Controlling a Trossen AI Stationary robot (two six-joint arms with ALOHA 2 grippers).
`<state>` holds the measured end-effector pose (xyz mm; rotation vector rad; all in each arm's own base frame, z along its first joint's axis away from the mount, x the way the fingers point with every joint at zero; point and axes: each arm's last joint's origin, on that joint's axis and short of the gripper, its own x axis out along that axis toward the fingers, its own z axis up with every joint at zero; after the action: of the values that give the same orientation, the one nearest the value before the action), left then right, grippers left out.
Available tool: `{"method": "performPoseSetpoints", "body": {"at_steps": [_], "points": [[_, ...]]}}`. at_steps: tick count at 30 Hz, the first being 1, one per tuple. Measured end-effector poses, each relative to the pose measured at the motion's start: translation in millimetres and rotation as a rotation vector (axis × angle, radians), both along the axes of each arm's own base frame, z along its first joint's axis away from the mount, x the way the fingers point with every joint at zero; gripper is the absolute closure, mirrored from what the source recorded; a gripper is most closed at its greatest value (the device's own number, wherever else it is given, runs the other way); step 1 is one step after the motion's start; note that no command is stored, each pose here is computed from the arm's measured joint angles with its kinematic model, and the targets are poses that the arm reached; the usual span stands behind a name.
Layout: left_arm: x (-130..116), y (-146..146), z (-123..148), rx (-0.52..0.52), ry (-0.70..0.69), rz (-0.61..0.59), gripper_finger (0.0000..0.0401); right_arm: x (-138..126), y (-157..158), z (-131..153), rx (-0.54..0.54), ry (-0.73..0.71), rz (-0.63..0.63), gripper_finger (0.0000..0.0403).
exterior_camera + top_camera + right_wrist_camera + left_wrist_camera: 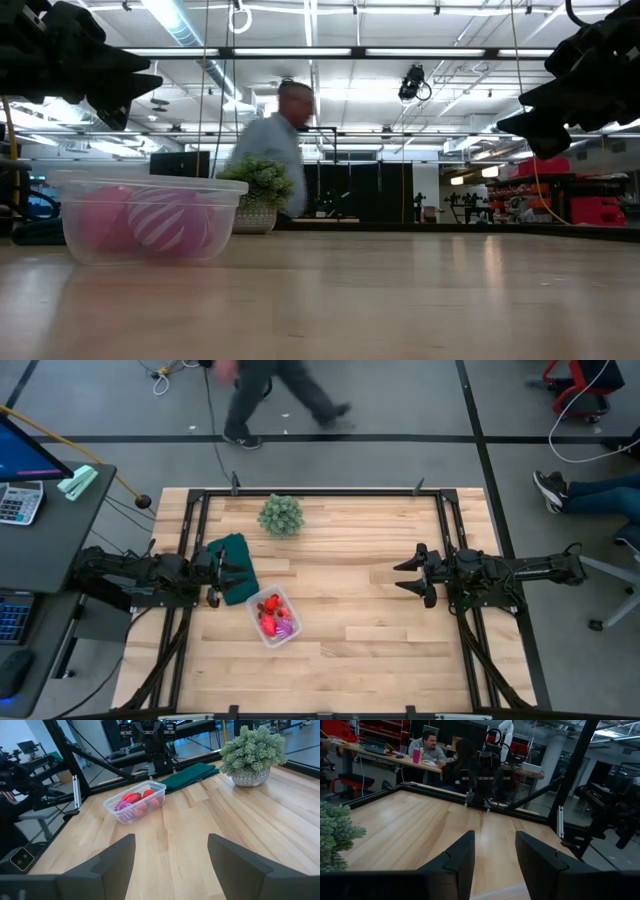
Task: Pick and placing Produce into tupperware
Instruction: Return to Home Position
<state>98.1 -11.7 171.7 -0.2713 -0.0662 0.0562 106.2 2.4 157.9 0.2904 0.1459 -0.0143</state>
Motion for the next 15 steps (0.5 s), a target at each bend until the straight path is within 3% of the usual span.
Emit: {"method": "performPoseSetpoints", "body": {"at_steps": [15], "points": [[0.0,0.0,0.2,-0.001,-0.002,0.000,0.0261,0.0,0.0,-0.1,0.000,0.000,0.000,0.0144]]}}
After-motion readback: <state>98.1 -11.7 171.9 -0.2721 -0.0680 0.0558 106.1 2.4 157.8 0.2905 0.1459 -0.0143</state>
